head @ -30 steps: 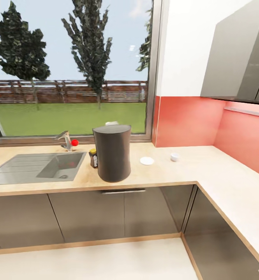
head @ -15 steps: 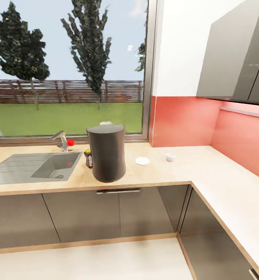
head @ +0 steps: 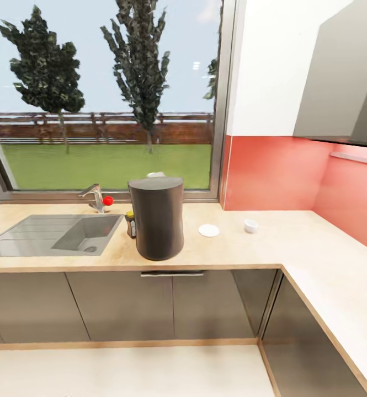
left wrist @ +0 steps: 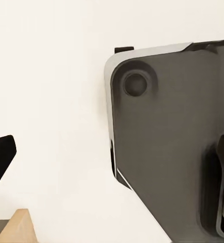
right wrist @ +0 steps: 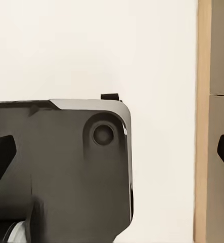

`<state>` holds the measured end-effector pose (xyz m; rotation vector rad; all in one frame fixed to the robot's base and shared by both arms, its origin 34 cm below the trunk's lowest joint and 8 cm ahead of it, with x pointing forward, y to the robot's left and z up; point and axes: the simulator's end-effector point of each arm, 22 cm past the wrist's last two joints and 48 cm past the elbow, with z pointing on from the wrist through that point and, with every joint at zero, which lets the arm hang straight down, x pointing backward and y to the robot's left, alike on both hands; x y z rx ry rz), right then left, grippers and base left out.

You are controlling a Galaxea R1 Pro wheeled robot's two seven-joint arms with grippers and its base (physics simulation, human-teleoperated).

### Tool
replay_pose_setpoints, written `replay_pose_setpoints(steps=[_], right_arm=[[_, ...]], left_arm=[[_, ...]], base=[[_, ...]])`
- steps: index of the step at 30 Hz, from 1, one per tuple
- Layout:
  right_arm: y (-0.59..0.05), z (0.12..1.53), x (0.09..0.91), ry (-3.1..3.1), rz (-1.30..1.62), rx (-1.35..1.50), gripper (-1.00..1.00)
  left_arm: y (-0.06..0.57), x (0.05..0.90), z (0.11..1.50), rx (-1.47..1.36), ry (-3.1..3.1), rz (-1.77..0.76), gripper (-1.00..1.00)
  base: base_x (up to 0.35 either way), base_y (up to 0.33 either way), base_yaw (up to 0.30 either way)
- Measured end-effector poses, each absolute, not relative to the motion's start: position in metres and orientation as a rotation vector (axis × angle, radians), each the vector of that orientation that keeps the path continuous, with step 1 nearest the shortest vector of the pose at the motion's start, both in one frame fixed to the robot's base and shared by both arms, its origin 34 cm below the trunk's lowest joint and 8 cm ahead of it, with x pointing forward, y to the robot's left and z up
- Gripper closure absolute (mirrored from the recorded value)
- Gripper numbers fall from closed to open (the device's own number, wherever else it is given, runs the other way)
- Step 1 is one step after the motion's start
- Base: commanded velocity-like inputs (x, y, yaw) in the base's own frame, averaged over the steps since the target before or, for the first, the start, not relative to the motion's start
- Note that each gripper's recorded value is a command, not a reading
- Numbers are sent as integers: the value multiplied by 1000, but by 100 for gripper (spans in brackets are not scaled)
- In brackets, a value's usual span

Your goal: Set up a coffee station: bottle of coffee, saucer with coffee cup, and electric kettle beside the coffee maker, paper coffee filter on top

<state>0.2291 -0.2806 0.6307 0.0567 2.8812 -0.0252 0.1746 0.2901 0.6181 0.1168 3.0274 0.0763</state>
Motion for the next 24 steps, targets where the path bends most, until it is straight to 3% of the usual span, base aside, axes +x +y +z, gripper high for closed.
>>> replay_pose_setpoints(steps=[8,13,24], right_arm=[[-280,636,249,2838,-25,46,-100],[-281,664,321,2666,-26,38,-100],[-255,905,589,1899,2,81,-100]], left_arm=[[299,175,619,121,3028,94,-100],[317,172,620,121,3035,130,-100],[366,129,624,102,3092,263,-100]], base=[[28,-9,34],[2,-1,3],[0,0,0]])
